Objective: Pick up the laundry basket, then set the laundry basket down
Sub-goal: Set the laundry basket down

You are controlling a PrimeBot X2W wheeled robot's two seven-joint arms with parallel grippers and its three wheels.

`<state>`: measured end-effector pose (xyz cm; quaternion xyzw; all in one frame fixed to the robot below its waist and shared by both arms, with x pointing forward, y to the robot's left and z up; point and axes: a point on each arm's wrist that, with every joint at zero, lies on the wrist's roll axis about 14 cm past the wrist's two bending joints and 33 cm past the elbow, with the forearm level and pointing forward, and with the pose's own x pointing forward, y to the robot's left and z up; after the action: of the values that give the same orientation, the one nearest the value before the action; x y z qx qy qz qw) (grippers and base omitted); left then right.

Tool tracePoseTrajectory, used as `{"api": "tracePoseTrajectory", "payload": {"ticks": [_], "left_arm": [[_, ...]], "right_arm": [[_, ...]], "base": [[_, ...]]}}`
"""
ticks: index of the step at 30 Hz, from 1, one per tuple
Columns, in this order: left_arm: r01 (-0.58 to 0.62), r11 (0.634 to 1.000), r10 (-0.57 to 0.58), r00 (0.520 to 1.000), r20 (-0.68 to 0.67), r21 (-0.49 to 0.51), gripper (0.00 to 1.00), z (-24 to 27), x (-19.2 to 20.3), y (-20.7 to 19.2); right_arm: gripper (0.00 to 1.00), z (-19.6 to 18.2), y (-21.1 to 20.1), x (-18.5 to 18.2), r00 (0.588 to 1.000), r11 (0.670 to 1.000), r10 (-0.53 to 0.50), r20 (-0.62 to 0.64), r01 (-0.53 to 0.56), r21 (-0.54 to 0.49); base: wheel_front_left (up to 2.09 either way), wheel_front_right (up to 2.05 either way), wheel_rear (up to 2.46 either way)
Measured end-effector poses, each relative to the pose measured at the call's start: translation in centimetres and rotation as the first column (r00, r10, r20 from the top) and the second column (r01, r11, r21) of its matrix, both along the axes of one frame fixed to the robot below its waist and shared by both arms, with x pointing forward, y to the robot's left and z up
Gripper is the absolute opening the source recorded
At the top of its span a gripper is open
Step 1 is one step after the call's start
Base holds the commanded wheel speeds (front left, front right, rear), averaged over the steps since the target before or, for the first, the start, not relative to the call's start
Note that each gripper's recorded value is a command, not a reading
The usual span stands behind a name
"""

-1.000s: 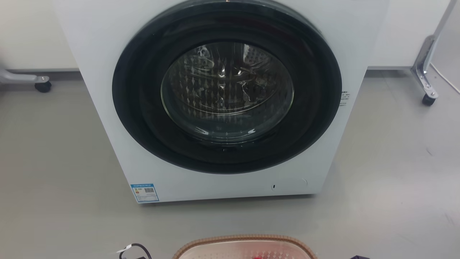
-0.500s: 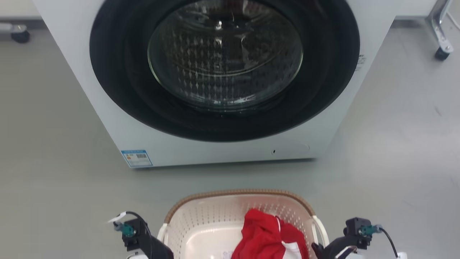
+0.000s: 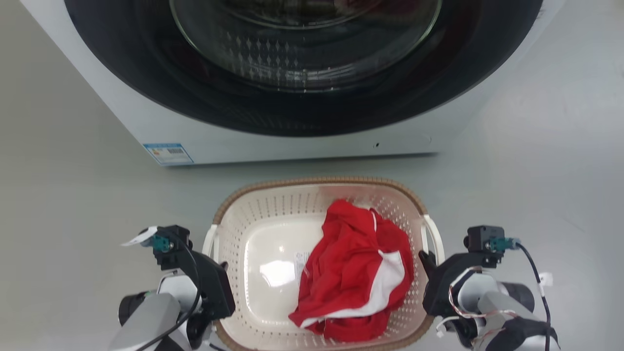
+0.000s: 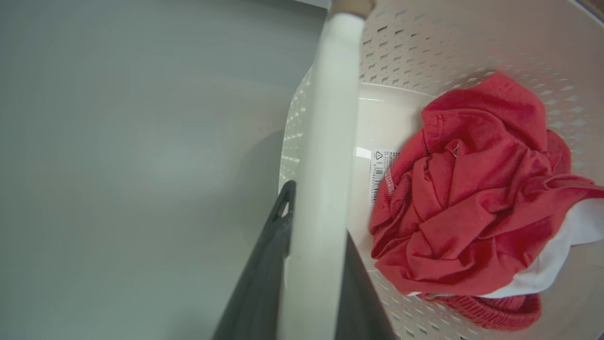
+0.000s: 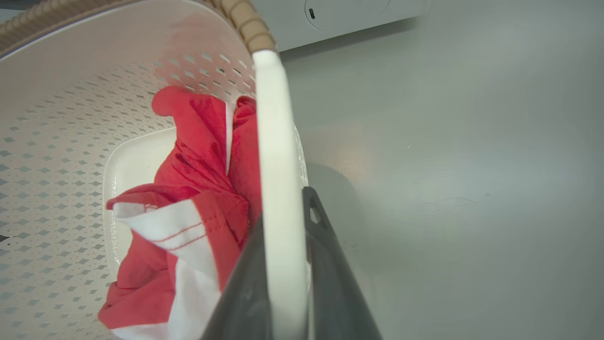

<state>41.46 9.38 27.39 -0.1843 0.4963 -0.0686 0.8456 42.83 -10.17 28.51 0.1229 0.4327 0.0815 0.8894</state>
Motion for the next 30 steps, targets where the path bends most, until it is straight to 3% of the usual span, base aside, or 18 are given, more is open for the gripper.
{"api": "tracePoseTrajectory", "payload": {"ticks": [15, 30], "left_arm": [[-0.001, 1.000, 0.001, 1.000, -0.002, 0.013, 0.00, -4.4, 4.3, 0.2], [0.009, 0.999, -0.007, 0.999, -0.043, 0.035, 0.00, -10.2, 4.6, 0.3]], "right_arm": [[0.00, -4.1, 0.2, 4.5, 0.999, 0.998, 0.052, 0.008, -0.051, -0.046], [0.00, -9.6, 0.2, 5.5, 0.995, 0.992, 0.092, -0.035, -0.094, -0.078]], "base": [[0.00, 0.00, 0.00], [0.00, 0.00, 0.00]]}}
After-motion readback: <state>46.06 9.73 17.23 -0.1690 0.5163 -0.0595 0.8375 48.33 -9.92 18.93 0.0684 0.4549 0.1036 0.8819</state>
